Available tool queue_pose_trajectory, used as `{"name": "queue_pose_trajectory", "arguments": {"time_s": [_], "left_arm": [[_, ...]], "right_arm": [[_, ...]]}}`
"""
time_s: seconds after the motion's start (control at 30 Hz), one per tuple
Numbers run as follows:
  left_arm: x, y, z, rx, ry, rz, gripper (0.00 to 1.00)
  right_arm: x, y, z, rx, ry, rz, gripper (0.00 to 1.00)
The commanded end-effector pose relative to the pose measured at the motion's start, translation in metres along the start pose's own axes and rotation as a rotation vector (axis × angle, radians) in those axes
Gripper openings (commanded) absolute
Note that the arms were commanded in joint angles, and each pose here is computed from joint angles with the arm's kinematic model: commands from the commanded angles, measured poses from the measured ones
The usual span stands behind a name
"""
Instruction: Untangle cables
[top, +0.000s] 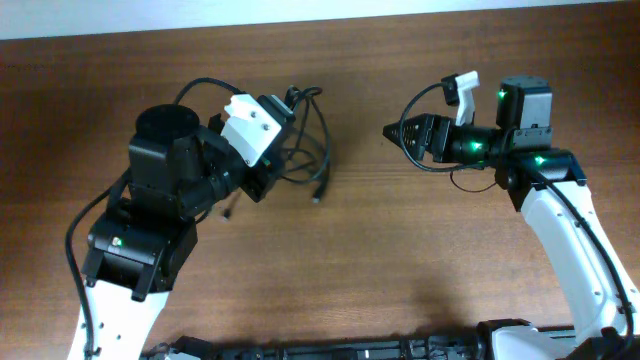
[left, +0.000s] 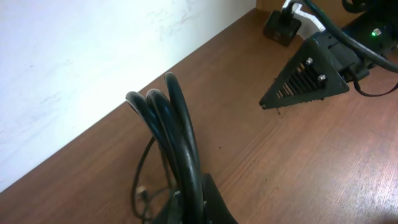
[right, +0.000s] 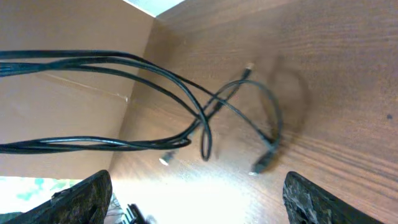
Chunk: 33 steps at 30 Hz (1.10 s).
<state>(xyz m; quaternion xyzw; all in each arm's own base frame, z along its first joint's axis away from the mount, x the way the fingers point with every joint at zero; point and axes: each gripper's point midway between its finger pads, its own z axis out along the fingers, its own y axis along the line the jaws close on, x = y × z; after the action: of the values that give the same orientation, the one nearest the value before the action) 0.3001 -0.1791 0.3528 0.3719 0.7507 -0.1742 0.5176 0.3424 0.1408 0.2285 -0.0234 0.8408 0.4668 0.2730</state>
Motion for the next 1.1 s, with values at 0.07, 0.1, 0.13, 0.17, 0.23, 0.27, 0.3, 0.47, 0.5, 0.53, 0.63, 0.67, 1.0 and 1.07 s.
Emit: {"name": "queue_pose_trajectory", "arguments": {"time_s": [0.07, 0.1, 0.13, 0.17, 0.23, 0.27, 0.3, 0.47, 0.5, 0.53, 0.63, 0.67, 1.0, 1.07], "left_arm": [[-0.024, -0.018, -0.010, 0.092, -0.103, 0.052, 0.00], [-0.024, -0.020, -0.011, 0.103, -0.105, 0.052, 0.00], [-0.023, -0.020, -0.011, 0.103, -0.103, 0.051, 0.00], [-0.023, -0.020, -0.010, 0.104, -0.100, 0.049, 0.08], [-0.020, -0.019, -0.008, 0.108, -0.089, 0.043, 0.27], [-0.017, -0.019, -0.006, 0.111, -0.079, 0.036, 0.29], [-0.015, -0.019, -0.003, 0.116, -0.067, 0.020, 0.31], [0.011, -0.017, 0.022, 0.154, 0.034, -0.038, 0.28], [0.018, -0.017, 0.030, 0.166, 0.058, -0.052, 0.29], [0.023, -0.017, 0.035, 0.176, 0.075, -0.062, 0.29], [0.030, -0.018, 0.044, 0.200, 0.102, -0.124, 0.33], [0.030, -0.018, 0.044, 0.200, 0.103, -0.128, 0.35], [0.038, 0.015, 0.024, -0.048, 0.158, -0.166, 0.77], [0.038, 0.018, 0.020, -0.077, 0.162, -0.171, 0.77]], "right_arm": [[0.003, 0.012, 0.002, -0.046, 0.022, -0.098, 0.85], [0.006, 0.016, 0.004, -0.057, 0.029, -0.119, 0.85], [0.008, 0.019, 0.007, -0.064, 0.036, -0.139, 0.85], [0.008, 0.022, 0.009, -0.071, 0.039, -0.151, 0.86], [0.008, 0.026, 0.011, -0.081, 0.039, -0.165, 0.85], [0.008, 0.027, 0.011, -0.084, 0.036, -0.171, 0.85], [0.007, 0.028, 0.011, -0.086, 0.034, -0.176, 0.85], [0.003, 0.032, 0.006, -0.067, 0.007, -0.197, 0.85], [0.002, 0.033, 0.004, -0.056, -0.005, -0.203, 0.85], [0.000, 0.033, 0.002, -0.045, -0.013, -0.199, 0.85], [-0.002, 0.033, -0.001, -0.023, -0.030, -0.195, 0.85], [-0.001, 0.030, -0.001, -0.006, -0.030, -0.185, 0.85], [0.023, -0.029, -0.009, 0.297, 0.025, -0.019, 0.85], [0.026, -0.035, -0.011, 0.330, 0.032, -0.006, 0.85]]}}
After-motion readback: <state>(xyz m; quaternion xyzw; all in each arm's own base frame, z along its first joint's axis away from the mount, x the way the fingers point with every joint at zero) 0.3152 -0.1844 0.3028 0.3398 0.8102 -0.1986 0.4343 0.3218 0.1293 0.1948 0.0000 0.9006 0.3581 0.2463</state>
